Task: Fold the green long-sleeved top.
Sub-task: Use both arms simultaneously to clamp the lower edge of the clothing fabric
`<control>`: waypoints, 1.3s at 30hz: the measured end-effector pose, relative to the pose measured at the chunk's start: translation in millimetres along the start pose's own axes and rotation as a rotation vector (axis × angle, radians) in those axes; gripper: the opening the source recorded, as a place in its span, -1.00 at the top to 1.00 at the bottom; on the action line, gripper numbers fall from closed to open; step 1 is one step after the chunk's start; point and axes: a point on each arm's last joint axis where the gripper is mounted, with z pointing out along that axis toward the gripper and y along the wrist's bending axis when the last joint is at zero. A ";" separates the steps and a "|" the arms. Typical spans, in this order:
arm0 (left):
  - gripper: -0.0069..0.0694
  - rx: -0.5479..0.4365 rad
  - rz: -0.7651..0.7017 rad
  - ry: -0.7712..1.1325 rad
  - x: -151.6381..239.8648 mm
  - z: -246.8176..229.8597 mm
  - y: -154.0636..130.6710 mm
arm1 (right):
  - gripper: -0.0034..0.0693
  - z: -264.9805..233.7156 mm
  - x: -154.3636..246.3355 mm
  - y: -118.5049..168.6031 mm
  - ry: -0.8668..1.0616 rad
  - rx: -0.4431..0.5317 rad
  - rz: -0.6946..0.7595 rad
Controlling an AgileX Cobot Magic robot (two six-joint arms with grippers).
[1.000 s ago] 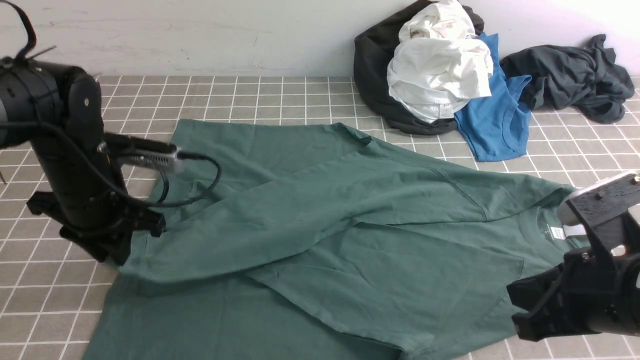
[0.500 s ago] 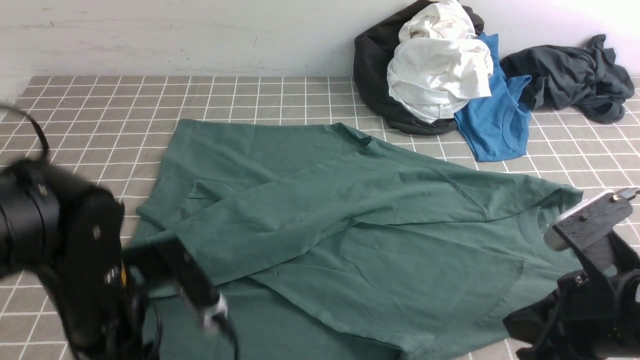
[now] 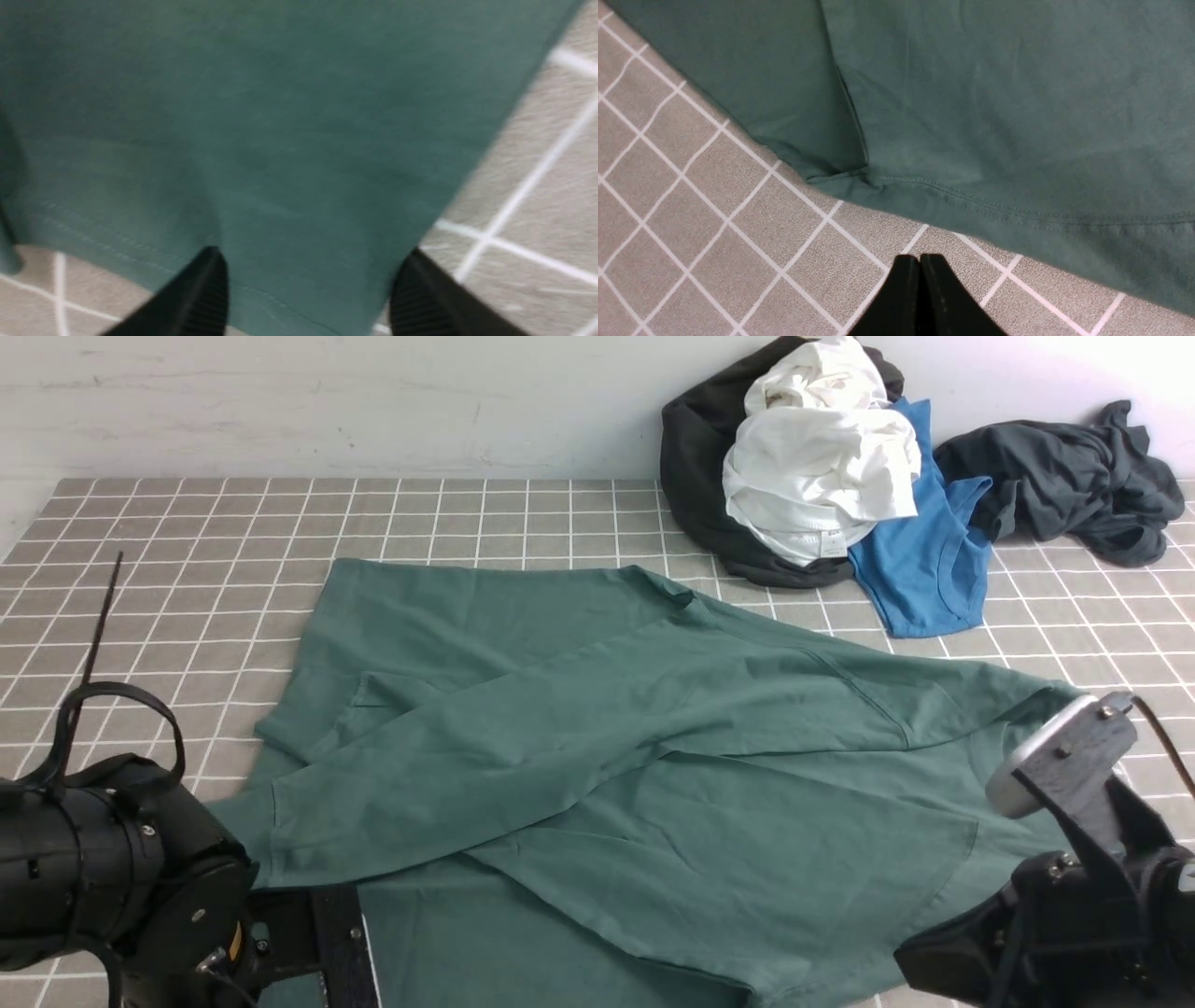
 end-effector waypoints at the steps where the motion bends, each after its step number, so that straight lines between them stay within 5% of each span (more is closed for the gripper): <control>1: -0.15 -0.013 -0.003 -0.001 -0.2 0.1 0.9 | 0.94 -0.5 -0.2 0.3 -0.003 -0.001 -0.010; 3: 0.06 -0.031 -0.012 -0.007 -0.6 -0.7 0.9 | 0.94 -2.0 -0.5 1.1 -0.010 -0.002 -0.026; 6: 0.64 -0.073 -0.066 -0.046 -2.4 -13.7 -4.4 | 0.94 -8.5 -1.4 3.8 -0.036 0.003 -0.069; 8: 0.78 -0.094 -0.124 -0.083 -2.3 -24.2 -7.2 | 0.94 -12.1 -1.8 5.2 -0.052 0.007 -0.099; 15: 0.82 -0.093 -0.261 -0.122 6.6 -43.6 -13.3 | 0.77 -16.4 -5.9 1.5 -0.022 0.052 -0.302; 22: 0.82 -0.074 -0.368 -0.107 10.2 -45.9 -15.6 | -0.11 15.1 -3.9 -39.3 0.238 0.241 -0.763; 26: 0.82 -0.071 -0.399 -0.109 10.1 -45.9 -15.7 | -0.29 40.5 6.5 -57.4 0.412 0.228 -0.919; 31: 0.82 -0.069 -0.427 -0.111 10.1 -45.9 -15.8 | -0.17 68.9 17.8 -72.7 0.525 0.206 -0.980; 39: 0.82 -0.069 -0.525 -0.130 9.1 -53.5 -12.9 | 0.72 74.0 10.3 -78.2 0.472 0.290 -0.816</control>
